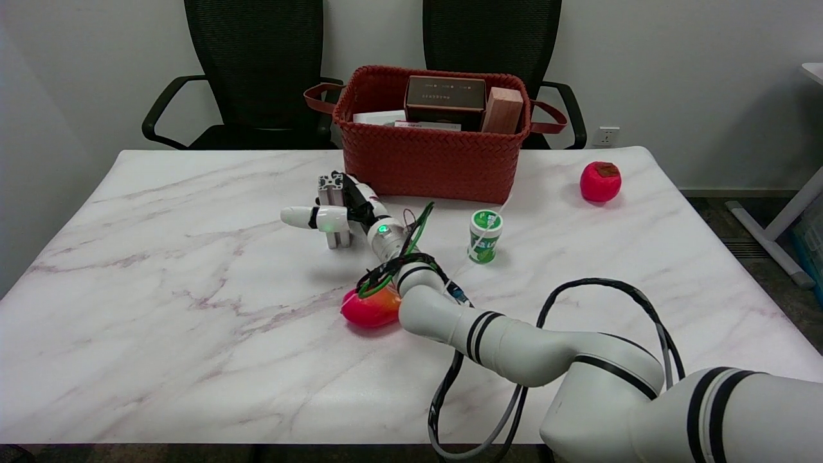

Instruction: Pick up the metal rectangular block.

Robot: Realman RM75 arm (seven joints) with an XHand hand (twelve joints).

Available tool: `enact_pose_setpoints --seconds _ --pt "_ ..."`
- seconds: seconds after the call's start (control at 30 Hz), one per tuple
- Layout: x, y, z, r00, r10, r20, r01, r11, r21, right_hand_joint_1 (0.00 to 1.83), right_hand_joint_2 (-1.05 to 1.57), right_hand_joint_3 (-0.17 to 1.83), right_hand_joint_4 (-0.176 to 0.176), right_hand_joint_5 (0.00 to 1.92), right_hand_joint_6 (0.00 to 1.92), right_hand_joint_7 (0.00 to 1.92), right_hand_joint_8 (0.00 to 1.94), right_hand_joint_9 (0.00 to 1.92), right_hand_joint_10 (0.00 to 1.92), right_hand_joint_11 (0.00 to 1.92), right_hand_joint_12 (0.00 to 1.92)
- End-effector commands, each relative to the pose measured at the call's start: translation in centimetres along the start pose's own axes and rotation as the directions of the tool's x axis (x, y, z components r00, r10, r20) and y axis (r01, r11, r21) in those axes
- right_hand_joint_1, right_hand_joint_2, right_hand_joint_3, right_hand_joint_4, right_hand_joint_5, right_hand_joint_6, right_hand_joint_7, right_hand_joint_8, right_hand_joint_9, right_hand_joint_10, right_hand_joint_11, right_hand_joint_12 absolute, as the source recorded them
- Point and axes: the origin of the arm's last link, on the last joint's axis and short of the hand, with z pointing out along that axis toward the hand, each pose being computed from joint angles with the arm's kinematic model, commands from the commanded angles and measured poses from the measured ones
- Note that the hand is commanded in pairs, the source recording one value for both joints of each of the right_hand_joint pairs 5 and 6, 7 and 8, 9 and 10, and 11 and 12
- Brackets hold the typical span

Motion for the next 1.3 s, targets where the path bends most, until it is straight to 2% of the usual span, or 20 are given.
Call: enact_pose_setpoints --seconds 0.03,0.1,0.17,0.37,0.53,0.6,0.8,0.93,1.13,1.3 --pt "-0.2 1.6 -0.1 0.999 0.047 -0.003 -0.047 0.996 -0.072 1.01 0.38 0.18 0.0 0.12 0.12 0.64 0.64 0.37 0.37 0.07 0.07" --pt "-0.2 1.7 -0.1 0.999 0.046 -0.004 -0.046 0.996 -0.076 1.01 0.39 0.17 0.0 0.13 0.13 0.72 0.72 0.5 0.5 0.11 0.11" --pt "-0.2 1.8 -0.2 0.999 0.045 -0.003 -0.046 0.996 -0.079 1.0 0.4 0.17 0.0 0.22 0.22 0.79 0.79 0.62 0.62 0.17 0.17" --pt "0.0 1.9 -0.2 0.999 0.046 -0.014 -0.047 0.996 -0.076 1.02 0.43 0.15 0.0 0.71 0.71 1.11 1.11 1.03 1.03 0.56 0.56" --pt "-0.1 1.4 -0.1 0.998 0.054 -0.013 -0.055 0.996 -0.065 0.99 0.47 0.14 0.0 0.95 0.95 1.27 1.27 1.21 1.21 0.79 0.79" --pt "-0.1 1.4 -0.1 0.998 0.06 -0.015 -0.061 0.996 -0.065 0.96 0.51 0.12 0.0 1.19 1.19 1.4 1.4 1.34 1.34 1.07 1.07" --pt "-0.1 1.5 -0.2 0.994 0.107 -0.017 -0.108 0.992 -0.065 0.93 0.51 0.02 0.0 1.39 1.39 1.5 1.5 1.44 1.44 1.27 1.27" --pt "-0.1 0.8 -0.3 0.993 0.114 -0.024 -0.114 0.993 -0.03 0.91 0.52 -0.03 0.0 1.41 1.41 1.54 1.54 1.5 1.5 1.45 1.45" --pt "0.6 -1.5 -0.4 0.988 0.137 -0.07 -0.132 0.988 0.077 0.94 0.54 -0.1 0.0 1.31 1.31 1.54 1.54 1.52 1.52 1.67 1.67" --pt "1.5 -3.8 -0.6 0.981 0.144 -0.128 -0.12 0.976 0.182 0.93 0.55 -0.11 0.0 1.28 1.28 1.54 1.54 1.52 1.52 1.68 1.68"
